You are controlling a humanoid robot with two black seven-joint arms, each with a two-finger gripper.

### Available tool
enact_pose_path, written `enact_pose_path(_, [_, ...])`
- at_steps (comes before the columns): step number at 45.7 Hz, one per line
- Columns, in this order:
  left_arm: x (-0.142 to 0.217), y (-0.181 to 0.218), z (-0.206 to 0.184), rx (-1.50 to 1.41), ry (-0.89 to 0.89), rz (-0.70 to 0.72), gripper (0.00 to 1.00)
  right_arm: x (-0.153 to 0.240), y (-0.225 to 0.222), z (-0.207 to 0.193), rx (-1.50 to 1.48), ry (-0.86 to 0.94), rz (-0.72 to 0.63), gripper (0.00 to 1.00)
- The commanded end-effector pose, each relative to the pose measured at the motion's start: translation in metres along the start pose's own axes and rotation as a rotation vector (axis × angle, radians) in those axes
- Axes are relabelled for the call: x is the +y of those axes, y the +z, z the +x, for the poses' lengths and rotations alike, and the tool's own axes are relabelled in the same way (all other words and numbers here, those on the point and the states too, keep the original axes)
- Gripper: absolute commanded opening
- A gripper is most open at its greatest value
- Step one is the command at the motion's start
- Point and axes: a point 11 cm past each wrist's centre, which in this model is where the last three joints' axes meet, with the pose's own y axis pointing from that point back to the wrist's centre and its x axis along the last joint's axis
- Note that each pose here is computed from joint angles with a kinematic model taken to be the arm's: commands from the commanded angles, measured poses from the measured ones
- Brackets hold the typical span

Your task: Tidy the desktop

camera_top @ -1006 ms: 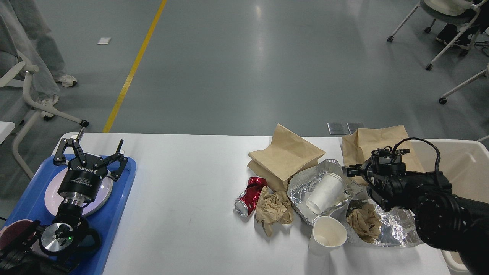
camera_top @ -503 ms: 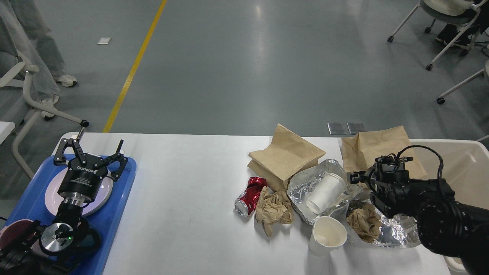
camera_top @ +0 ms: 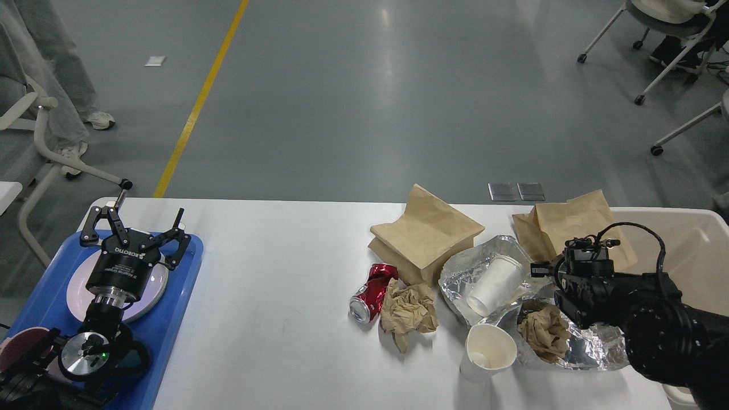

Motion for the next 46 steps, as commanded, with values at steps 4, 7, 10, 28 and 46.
enact_pose_path(4, [0.0,0.0,0.0,0.0,0.0,0.0,0.96,0.002,-0.003,0.007,-0.022,0.003,0.008,0.0])
enact_pose_path(7, [0.0,0.0,0.0,0.0,0.0,0.0,0.96,0.004,-0.006,0.013,-0.026,0.0,0.016,0.0])
enact_pose_path(10, [0.0,0.0,0.0,0.0,0.0,0.0,0.96,0.007,-0.009,0.016,-0.022,-0.013,0.028,0.0])
enact_pose_path(28, [0.0,0.0,0.0,0.0,0.0,0.0,0.96,0.025,0.01,0.043,-0.053,-0.061,0.022,0.0])
enact_pose_path(46, [0.0,0.0,0.0,0.0,0.0,0.0,0.96,0.103,0.055,0.111,-0.121,-0.228,0.033,0.0])
